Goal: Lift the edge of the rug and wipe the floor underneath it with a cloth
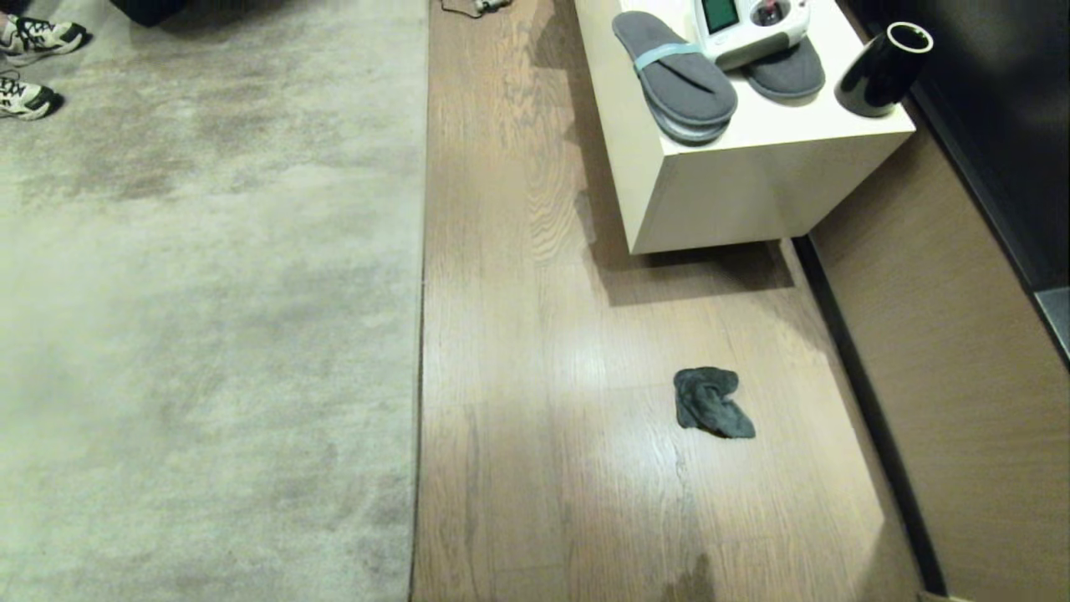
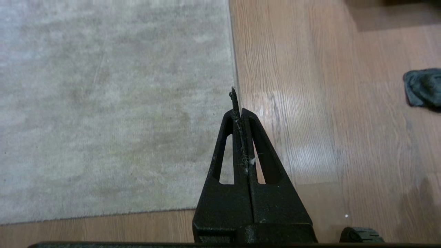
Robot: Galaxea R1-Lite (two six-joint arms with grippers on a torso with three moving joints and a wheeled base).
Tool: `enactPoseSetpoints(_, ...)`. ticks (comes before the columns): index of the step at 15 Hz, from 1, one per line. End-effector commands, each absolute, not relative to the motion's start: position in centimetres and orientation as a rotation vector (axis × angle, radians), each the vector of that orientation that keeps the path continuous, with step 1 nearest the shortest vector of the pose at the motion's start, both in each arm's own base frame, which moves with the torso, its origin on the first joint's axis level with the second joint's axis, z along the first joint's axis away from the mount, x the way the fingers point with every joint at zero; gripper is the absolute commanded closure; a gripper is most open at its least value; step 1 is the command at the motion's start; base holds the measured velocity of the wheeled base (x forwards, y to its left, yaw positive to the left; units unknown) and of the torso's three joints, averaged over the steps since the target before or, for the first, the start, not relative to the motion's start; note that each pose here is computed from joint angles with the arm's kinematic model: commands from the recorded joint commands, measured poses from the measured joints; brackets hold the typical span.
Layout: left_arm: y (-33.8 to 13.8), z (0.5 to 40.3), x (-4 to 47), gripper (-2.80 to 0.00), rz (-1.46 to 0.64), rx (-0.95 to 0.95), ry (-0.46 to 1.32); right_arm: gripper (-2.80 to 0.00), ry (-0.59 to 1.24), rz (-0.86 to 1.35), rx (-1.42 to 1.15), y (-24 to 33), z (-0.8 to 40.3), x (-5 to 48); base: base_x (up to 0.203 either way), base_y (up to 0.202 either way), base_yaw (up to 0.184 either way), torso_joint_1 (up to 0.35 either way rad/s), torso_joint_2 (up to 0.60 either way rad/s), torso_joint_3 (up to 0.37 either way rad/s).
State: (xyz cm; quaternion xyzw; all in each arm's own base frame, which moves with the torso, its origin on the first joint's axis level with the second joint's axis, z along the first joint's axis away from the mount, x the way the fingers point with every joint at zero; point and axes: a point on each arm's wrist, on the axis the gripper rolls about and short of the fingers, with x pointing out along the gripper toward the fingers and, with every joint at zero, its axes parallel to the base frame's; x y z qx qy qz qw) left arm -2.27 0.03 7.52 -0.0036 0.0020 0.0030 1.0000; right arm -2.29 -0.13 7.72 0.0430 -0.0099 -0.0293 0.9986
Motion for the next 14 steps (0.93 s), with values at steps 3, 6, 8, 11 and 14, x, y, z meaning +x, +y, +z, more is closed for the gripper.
enactPoseSetpoints(3, 0.03, 7.52, -2.27, 0.00, 0.006, -0.005, 0.005, 0.00, -0.019, -0.059, 0.086, -0.13, 7.74, -2.27, 0.000, 0.000, 0.000, 0.002, 0.00, 0.200)
enactPoseSetpoints(6, 0.03, 7.52, -2.27, 0.00, 0.006, -0.005, 0.005, 0.00, -0.018, -0.059, 0.086, -0.13, 7.73, -2.27, 0.000, 0.000, 0.000, 0.005, 0.00, 0.201)
enactPoseSetpoints(8, 0.03, 7.52, -2.27, 0.00, 0.006, -0.003, 0.005, 0.00, -0.019, -0.058, 0.086, -0.13, 7.74, -2.27, 0.000, 0.000, 0.000, 0.001, 0.00, 0.200)
enactPoseSetpoints(11, 0.03, 7.52, -2.27, 0.00, 0.006, -0.003, 0.005, 0.00, -0.019, -0.059, 0.086, -0.13, 7.74, -2.27, 0.000, 0.000, 0.000, 0.005, 0.01, 0.205)
enactPoseSetpoints(14, 0.03, 7.52, -2.27, 0.00, 0.006, -0.003, 0.005, 0.00, -0.019, -0.059, 0.086, -0.13, 7.74, -2.27, 0.000, 0.000, 0.000, 0.000, 0.00, 0.202)
